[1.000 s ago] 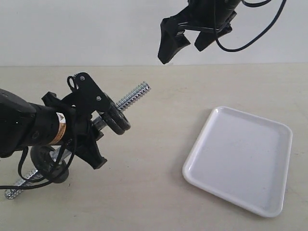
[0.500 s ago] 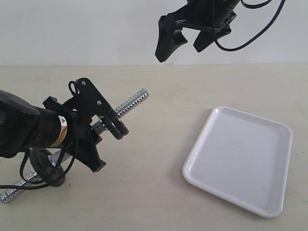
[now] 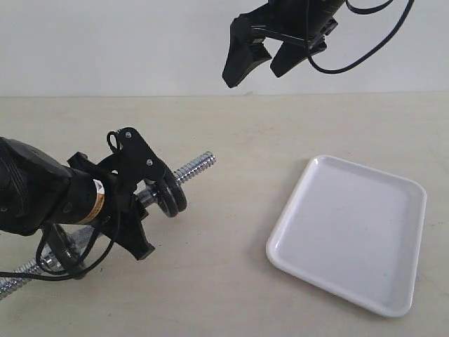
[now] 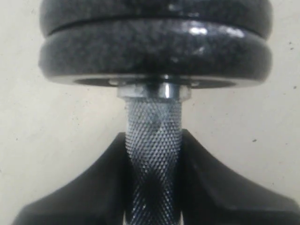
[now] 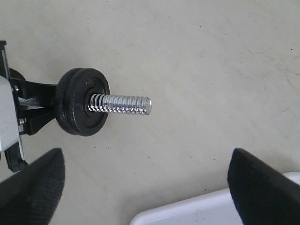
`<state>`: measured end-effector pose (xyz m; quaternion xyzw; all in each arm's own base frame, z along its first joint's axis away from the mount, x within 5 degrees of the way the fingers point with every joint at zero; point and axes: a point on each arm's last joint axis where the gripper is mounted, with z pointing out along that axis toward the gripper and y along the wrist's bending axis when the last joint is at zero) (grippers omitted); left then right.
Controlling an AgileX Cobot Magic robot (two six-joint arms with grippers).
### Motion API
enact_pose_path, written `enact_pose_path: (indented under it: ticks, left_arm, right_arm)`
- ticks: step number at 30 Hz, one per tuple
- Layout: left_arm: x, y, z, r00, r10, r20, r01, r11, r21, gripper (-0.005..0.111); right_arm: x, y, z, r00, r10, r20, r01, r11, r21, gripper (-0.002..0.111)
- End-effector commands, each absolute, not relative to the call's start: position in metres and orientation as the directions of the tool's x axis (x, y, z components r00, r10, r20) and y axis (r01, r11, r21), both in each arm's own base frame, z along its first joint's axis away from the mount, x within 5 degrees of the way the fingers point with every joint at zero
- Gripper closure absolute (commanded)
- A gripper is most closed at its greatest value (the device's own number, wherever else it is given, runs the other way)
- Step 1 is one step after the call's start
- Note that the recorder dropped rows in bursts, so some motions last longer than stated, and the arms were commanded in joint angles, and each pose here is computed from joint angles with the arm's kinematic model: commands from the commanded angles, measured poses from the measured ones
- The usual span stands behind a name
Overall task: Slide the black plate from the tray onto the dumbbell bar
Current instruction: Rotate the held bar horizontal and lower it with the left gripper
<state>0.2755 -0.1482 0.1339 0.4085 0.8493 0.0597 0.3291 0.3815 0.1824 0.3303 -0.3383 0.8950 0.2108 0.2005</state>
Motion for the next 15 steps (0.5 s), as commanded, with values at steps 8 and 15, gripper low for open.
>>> enact_pose_path:
  ticks: [8,15]
  left_arm:
    - [0.293,-0.136,0.152,-0.466,0.699,-0.542,0.534,0.711,0.458,0.102]
    - [0.301,-0.134,0.158,-0.468,0.682,-0.562,0.509,0.728,0.460,0.102]
  right_arm:
    - [0.379,0.183,0.337,-0.680,-0.516,-0.521,-0.699,0.670,0.249,0.026]
    - [0.379,0.183,0.336,-0.682,-0.518,-0.516,-0.698,0.671,0.250,0.026]
